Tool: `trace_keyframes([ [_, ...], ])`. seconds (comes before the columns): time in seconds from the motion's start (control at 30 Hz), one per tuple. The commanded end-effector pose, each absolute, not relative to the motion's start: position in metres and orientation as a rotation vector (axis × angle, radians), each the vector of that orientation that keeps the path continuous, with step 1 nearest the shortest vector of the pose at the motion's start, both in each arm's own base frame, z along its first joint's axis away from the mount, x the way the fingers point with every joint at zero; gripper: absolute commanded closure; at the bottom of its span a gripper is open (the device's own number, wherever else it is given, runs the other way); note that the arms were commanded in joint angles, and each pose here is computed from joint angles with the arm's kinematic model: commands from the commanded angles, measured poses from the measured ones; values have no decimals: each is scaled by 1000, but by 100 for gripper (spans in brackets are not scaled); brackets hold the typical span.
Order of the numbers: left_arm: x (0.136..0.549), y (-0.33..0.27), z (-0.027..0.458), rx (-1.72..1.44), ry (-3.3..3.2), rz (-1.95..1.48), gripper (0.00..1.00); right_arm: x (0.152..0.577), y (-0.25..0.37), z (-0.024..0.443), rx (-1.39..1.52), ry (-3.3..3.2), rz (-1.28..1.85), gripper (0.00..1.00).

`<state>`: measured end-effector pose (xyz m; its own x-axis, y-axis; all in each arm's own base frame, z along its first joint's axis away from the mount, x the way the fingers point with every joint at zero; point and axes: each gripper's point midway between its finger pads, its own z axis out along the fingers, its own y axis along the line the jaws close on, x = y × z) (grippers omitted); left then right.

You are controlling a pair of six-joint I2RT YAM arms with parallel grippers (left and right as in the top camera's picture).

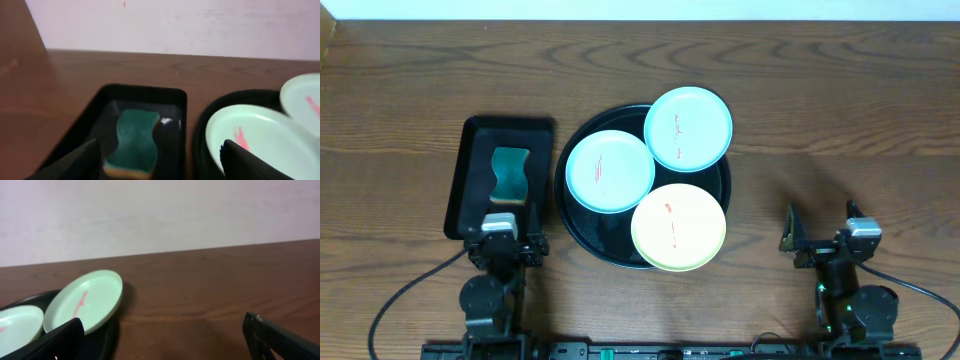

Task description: Clean dirty plates on tray and stack at the side

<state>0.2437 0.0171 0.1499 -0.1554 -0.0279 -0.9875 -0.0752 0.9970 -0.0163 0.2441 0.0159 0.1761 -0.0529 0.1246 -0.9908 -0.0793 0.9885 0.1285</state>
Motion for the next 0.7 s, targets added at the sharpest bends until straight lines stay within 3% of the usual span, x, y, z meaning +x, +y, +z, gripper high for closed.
trace_keyframes([
  [0.0, 245, 12, 187, -168, 1687, -81, 23, 242, 17, 208, 30, 1585, 180, 1],
  [0.4, 285, -11, 237, -106, 1990, -221, 23, 280, 39, 244, -43, 1782, 290, 1],
  [0.67, 307, -13, 246, -176, 2427, -265, 23, 315, 54, 238, -98, 2054, 376, 1],
])
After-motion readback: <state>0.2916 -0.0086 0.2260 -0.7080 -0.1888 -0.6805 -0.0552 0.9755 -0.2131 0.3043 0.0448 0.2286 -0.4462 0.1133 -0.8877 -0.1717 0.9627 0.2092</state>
